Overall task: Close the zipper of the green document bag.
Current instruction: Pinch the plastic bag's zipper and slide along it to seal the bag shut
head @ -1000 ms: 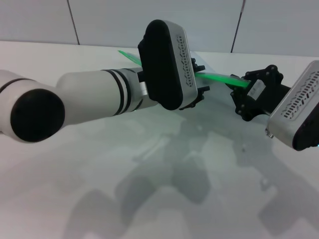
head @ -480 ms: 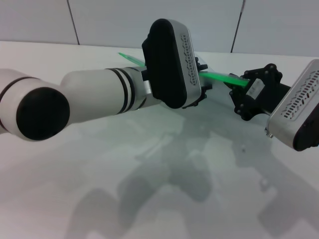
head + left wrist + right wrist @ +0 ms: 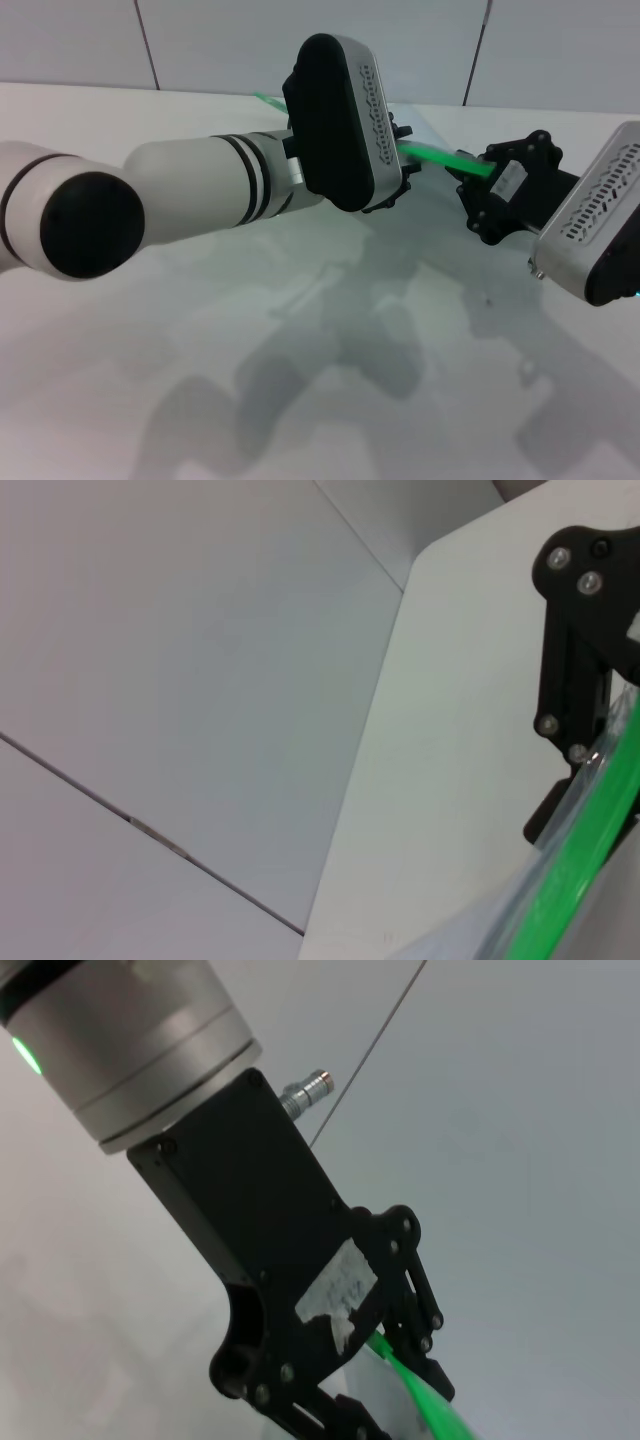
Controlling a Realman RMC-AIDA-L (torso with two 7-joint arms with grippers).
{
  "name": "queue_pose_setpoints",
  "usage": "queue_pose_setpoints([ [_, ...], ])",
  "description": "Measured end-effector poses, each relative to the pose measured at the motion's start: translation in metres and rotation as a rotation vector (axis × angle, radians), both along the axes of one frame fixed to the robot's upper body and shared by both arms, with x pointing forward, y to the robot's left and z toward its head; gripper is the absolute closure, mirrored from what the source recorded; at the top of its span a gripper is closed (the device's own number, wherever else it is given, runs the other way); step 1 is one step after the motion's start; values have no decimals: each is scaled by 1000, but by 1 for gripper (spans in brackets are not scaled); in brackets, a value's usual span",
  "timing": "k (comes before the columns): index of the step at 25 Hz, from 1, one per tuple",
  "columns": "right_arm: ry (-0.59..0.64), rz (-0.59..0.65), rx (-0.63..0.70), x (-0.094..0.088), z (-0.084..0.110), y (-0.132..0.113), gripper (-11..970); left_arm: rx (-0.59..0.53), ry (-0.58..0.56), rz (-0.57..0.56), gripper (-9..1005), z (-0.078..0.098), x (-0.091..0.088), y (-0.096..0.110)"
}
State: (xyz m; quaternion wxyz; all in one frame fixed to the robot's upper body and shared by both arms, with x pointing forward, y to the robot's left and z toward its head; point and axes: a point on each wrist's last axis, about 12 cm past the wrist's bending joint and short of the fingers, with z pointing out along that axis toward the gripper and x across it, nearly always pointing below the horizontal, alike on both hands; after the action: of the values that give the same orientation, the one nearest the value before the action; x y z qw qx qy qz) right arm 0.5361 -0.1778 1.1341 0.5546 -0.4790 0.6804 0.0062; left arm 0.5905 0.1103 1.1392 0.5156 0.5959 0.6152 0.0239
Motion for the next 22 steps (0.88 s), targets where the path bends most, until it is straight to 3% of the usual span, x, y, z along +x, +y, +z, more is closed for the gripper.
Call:
queue_pose_setpoints([
  [22, -1, 20, -1, 0, 3, 4, 910, -2, 4, -4, 686, -1, 1, -4],
])
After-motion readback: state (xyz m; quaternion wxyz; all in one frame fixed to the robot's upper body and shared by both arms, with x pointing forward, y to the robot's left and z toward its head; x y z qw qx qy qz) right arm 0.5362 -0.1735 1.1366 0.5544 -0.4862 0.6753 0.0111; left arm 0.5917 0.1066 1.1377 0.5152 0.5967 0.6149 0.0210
